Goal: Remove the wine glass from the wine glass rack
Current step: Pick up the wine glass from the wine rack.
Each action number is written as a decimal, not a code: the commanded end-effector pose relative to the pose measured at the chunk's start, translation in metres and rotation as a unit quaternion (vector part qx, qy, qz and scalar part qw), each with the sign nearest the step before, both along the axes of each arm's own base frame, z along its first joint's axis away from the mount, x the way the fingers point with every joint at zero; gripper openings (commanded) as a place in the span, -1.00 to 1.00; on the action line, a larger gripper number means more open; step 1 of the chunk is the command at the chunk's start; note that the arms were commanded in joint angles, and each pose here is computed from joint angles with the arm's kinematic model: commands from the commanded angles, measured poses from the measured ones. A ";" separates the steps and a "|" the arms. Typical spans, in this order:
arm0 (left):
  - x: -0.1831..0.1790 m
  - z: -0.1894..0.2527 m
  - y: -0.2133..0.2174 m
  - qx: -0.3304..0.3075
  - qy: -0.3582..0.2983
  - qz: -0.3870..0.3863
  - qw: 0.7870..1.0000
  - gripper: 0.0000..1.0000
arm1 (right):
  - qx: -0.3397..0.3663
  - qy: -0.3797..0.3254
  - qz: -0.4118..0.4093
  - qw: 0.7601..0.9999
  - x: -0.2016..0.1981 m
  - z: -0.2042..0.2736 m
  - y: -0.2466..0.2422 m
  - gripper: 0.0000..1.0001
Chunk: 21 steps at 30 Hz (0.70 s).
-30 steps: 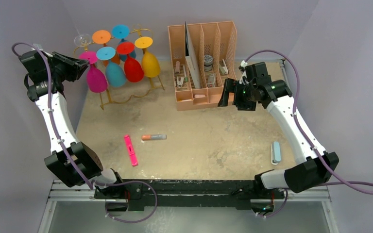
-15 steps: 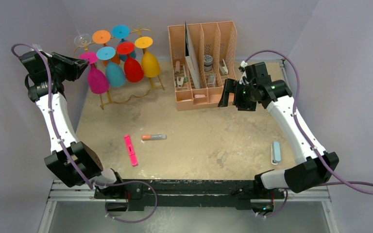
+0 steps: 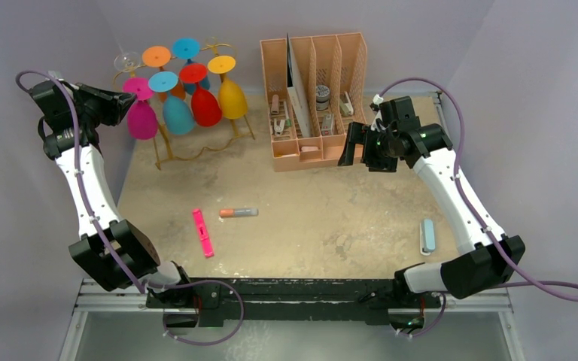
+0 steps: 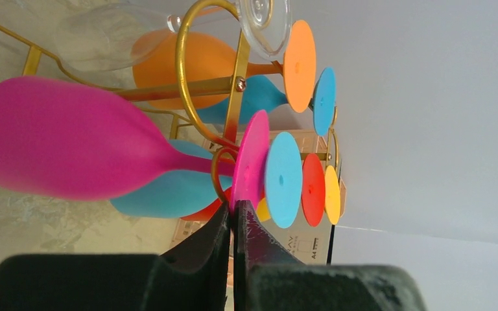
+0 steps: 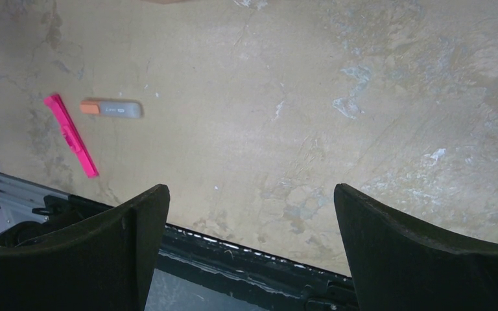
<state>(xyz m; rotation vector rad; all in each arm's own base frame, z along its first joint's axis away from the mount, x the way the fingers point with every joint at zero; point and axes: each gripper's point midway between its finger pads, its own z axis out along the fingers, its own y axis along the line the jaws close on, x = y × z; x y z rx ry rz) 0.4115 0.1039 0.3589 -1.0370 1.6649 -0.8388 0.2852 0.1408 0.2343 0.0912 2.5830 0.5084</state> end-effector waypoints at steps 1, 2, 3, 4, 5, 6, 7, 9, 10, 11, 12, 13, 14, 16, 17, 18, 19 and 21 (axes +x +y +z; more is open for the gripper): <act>-0.006 0.015 -0.003 -0.002 -0.023 -0.001 1.000 -1.00 | -0.002 -0.027 -0.004 1.000 0.000 0.019 -0.004 0.97; -0.006 0.015 -0.004 -0.006 -0.023 -0.002 1.000 -1.00 | -0.002 -0.027 -0.004 1.000 -0.001 0.020 -0.004 0.98; -0.006 0.015 -0.004 -0.009 -0.022 -0.001 1.000 -1.00 | -0.001 -0.028 -0.004 1.000 0.000 0.020 -0.004 0.98; -0.007 0.014 -0.005 -0.015 -0.021 0.001 1.000 -1.00 | -0.002 -0.028 -0.004 1.000 -0.001 0.020 -0.004 0.98; -0.007 0.014 -0.005 -0.019 -0.020 0.001 1.000 -1.00 | -0.002 -0.028 -0.004 1.000 -0.001 0.021 -0.004 0.98; -0.008 0.014 -0.006 -0.023 -0.020 0.001 1.000 -1.00 | -0.002 -0.027 -0.004 1.000 -0.001 0.020 -0.004 0.98; -0.008 0.013 -0.007 -0.028 -0.019 0.002 0.999 -1.00 | -0.002 -0.027 -0.004 1.000 -0.001 0.021 -0.004 0.98; -0.009 0.013 -0.007 -0.036 -0.018 0.005 0.999 -1.00 | -0.002 -0.027 -0.004 1.000 -0.001 0.020 -0.004 0.98; -0.010 0.012 -0.007 -0.040 -0.017 0.008 0.999 -1.00 | -0.003 -0.027 -0.004 1.000 -0.001 0.020 -0.004 0.98; -0.010 0.012 -0.007 -0.045 -0.016 0.010 0.999 -1.00 | -0.003 -0.028 -0.004 1.000 -0.001 0.020 -0.005 0.98; -0.011 0.012 -0.006 -0.051 -0.016 0.013 0.998 -1.00 | -0.004 -0.028 -0.004 1.000 -0.001 0.020 -0.005 0.98; -0.011 0.012 -0.006 -0.056 -0.016 0.015 0.998 -1.00 | -0.004 -0.028 -0.004 1.000 -0.001 0.020 -0.005 0.98; -0.012 0.013 -0.006 -0.061 -0.017 0.016 0.998 -1.00 | -0.003 -0.028 -0.005 1.000 -0.001 0.020 -0.005 0.98; -0.013 0.014 -0.007 -0.073 -0.021 0.019 0.997 -1.00 | -0.003 -0.029 -0.005 1.000 -0.001 0.021 -0.005 0.98; -0.013 0.015 -0.006 -0.078 -0.022 0.022 0.996 -1.00 | -0.003 -0.029 -0.005 1.000 -0.001 0.020 -0.005 0.98; -0.013 0.015 -0.007 -0.083 -0.024 0.023 0.996 -1.00 | -0.003 -0.028 -0.005 1.000 -0.001 0.020 -0.005 0.98; -0.014 0.015 -0.007 -0.089 -0.024 0.024 0.995 -1.00 | -0.004 -0.028 -0.005 1.000 -0.001 0.020 -0.005 0.98; -0.014 0.016 -0.008 -0.099 -0.024 0.026 0.994 -1.00 | -0.005 -0.028 -0.004 1.000 -0.001 0.019 -0.005 0.98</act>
